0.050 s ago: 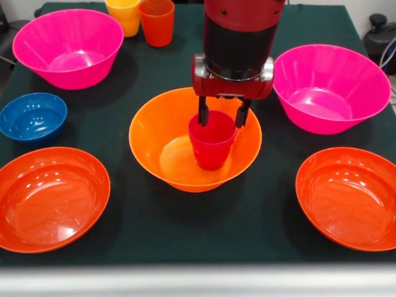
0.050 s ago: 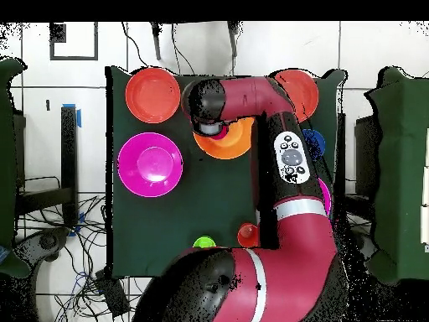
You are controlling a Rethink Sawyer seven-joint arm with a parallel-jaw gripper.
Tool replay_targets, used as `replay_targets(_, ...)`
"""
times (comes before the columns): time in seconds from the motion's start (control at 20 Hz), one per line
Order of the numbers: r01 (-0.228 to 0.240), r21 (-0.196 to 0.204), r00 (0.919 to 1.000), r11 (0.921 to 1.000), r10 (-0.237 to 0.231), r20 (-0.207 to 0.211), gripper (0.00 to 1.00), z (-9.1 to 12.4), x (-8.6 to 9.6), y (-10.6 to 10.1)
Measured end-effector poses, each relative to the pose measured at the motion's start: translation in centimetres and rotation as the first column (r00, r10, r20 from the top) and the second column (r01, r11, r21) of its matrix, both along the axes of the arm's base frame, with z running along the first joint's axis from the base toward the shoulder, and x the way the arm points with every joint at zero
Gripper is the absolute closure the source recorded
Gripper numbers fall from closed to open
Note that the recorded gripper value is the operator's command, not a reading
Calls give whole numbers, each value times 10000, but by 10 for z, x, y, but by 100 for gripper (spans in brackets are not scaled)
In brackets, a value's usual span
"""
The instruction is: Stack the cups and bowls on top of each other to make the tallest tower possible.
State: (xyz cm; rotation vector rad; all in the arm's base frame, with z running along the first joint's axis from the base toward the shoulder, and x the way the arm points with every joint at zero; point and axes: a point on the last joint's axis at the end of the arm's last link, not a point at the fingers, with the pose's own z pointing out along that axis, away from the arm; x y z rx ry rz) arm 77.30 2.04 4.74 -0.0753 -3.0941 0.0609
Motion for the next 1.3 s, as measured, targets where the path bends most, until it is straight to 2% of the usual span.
replay_targets(0.2, 105, -143, 9998, 9998, -107, -136, 0, 17, 8, -5)
replay_targets(0.3, 370, -249, 9993, 9990, -372, -71, 0, 32, 19, -21)
replay_targets(0.35, 500, -282, 9988, 9984, -500, 4, 100, 37, 23, -29)
replay_targets(0.8, 867, -331, 9961, 9957, -861, 195, 100, 47, 28, -58)
replay_targets(1.3, 914, -329, 9956, 9953, -906, 260, 100, 52, 30, -61)
